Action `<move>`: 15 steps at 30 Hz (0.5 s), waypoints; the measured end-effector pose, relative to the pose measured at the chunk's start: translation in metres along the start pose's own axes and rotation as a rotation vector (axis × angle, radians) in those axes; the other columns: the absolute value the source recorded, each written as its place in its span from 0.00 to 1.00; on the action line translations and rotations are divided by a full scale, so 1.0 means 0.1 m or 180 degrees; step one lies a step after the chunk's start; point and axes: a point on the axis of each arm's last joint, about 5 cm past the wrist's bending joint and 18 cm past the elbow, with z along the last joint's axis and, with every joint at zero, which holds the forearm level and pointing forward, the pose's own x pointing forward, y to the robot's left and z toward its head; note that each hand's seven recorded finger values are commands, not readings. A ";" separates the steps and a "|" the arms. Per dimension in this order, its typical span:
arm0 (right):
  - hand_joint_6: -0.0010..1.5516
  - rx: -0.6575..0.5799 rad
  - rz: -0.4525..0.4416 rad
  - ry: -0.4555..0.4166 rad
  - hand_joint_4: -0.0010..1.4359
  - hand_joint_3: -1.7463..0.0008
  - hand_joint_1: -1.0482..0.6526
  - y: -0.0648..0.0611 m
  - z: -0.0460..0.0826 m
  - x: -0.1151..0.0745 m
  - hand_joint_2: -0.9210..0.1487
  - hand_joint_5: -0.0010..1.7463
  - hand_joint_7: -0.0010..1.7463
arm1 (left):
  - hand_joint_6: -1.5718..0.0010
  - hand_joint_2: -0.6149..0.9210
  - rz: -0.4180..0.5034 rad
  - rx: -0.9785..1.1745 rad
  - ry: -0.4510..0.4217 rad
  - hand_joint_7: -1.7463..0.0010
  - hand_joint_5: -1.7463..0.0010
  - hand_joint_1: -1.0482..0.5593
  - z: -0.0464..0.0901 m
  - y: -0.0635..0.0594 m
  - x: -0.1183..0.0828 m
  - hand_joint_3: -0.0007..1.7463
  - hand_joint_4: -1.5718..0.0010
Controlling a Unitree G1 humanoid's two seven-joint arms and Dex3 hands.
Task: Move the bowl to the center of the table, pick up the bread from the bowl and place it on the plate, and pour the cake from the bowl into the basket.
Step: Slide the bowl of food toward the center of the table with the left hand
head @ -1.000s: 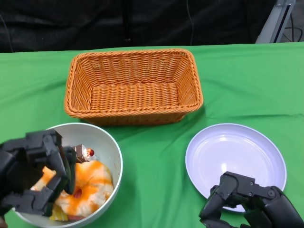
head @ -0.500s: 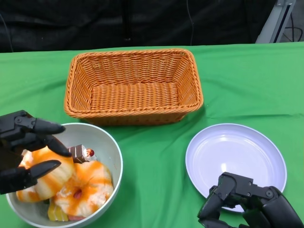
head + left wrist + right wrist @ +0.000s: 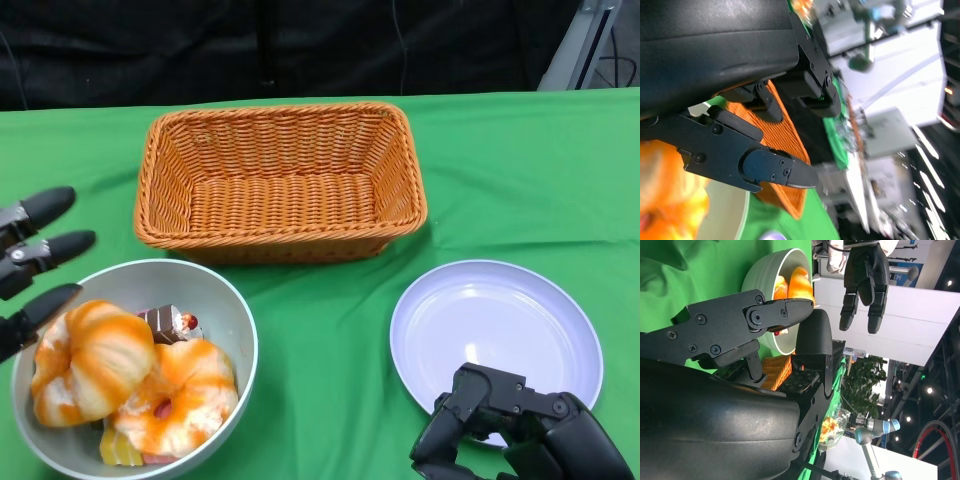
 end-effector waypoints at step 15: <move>0.52 0.0010 -0.0019 -0.0011 0.58 0.91 0.37 0.02 0.00 0.01 0.00 0.88 0.73 | 0.83 1.00 -0.0041 0.1012 0.0831 1.00 0.98 0.20 0.03 0.13 0.06 0.30 0.84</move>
